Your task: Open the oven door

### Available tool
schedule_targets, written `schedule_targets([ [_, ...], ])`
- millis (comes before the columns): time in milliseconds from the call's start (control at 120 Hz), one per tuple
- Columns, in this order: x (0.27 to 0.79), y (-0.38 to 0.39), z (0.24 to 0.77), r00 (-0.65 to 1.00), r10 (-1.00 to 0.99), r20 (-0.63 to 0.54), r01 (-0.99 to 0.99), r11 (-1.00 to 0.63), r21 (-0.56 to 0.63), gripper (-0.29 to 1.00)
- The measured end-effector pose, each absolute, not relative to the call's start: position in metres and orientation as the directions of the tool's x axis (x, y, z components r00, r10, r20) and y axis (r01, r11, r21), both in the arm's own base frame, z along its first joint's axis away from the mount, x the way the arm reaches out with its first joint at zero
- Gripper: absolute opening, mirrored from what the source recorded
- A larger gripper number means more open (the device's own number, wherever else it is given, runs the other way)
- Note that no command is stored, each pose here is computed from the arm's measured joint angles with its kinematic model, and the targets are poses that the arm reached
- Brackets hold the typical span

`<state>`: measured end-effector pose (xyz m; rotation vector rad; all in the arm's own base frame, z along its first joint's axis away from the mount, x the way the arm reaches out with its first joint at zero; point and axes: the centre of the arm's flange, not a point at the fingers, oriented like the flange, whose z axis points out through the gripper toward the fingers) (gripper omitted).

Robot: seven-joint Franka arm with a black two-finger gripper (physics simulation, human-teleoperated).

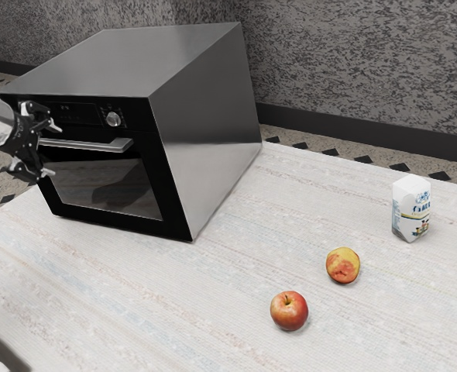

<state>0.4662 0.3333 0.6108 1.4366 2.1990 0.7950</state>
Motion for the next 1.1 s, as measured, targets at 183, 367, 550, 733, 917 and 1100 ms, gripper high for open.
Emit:
schedule_targets([
  [183, 0.473, 0.341, 0.587, -0.419, 0.907, -0.038, 0.697, 0.349, 0.626, 0.7],
  [367, 0.473, 0.34, 0.578, -0.436, 0.899, -0.053, 0.69, 0.371, 0.622, 0.7],
  [550, 0.391, 0.295, 0.568, -0.474, 0.878, -0.062, 0.681, 0.411, 0.606, 0.7],
  [733, 0.277, 0.247, 0.559, -0.557, 0.828, -0.066, 0.606, 0.459, 0.649, 0.7],
  [917, 0.37, 0.119, 0.695, -0.238, 0.961, 0.144, 0.768, 0.096, 0.633, 0.7],
  [1100, 0.491, -0.01, 0.744, 0.276, 0.95, 0.143, 0.896, -0.308, 0.321, 0.7],
])
